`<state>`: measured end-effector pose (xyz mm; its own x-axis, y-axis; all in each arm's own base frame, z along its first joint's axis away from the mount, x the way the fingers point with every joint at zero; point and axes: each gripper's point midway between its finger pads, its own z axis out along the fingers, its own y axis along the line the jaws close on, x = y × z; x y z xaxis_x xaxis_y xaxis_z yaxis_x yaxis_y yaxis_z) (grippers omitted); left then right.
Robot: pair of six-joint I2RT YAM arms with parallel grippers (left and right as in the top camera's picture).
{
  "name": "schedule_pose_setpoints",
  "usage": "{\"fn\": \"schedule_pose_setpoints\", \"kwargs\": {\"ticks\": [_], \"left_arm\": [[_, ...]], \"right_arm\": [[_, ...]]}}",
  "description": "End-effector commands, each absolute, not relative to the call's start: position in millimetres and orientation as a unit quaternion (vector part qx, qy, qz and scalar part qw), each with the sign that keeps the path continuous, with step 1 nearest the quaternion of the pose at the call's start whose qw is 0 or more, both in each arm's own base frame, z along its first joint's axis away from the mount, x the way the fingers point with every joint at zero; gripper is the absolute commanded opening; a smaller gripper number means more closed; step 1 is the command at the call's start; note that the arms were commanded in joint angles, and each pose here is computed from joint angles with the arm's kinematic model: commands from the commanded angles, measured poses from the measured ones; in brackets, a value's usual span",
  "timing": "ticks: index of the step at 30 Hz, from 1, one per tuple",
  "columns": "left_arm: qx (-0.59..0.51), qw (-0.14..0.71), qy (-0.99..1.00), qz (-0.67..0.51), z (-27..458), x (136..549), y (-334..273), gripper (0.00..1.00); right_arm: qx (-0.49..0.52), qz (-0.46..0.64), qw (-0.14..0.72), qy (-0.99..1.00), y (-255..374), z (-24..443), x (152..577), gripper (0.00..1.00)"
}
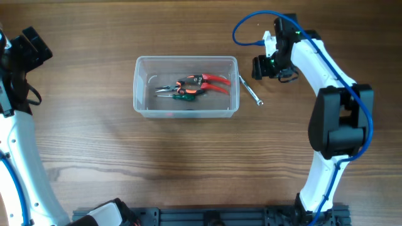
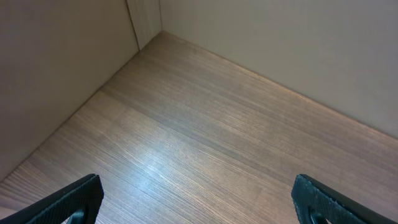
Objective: Pack container
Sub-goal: 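Grasp the silver wrench with right gripper and lift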
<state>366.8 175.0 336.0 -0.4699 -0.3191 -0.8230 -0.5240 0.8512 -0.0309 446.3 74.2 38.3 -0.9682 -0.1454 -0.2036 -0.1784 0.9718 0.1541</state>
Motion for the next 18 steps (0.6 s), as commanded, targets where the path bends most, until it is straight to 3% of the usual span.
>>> {"fn": "schedule_pose_setpoints", "kwargs": {"ticks": [1, 6, 12, 18], "left_arm": [[-0.257, 0.452, 0.847, 0.114, 336.3, 366.8, 177.8, 1.0], [-0.257, 0.452, 0.847, 0.114, 336.3, 366.8, 177.8, 1.0], [-0.257, 0.452, 0.847, 0.114, 336.3, 366.8, 177.8, 1.0], [-0.257, 0.452, 0.847, 0.114, 336.3, 366.8, 177.8, 1.0]], "right_arm": [[-0.12, 0.116, 0.156, 0.973, 85.8, 88.3, 457.3, 0.78], [-0.173, 0.116, 0.126, 0.97, 104.6, 78.7, 438.2, 0.73], [-0.267, 0.114, 0.127, 0.949, 150.5, 66.2, 423.3, 0.74], [-0.209, 0.069, 0.159, 0.963, 131.7, 57.9, 444.0, 0.76]]}}
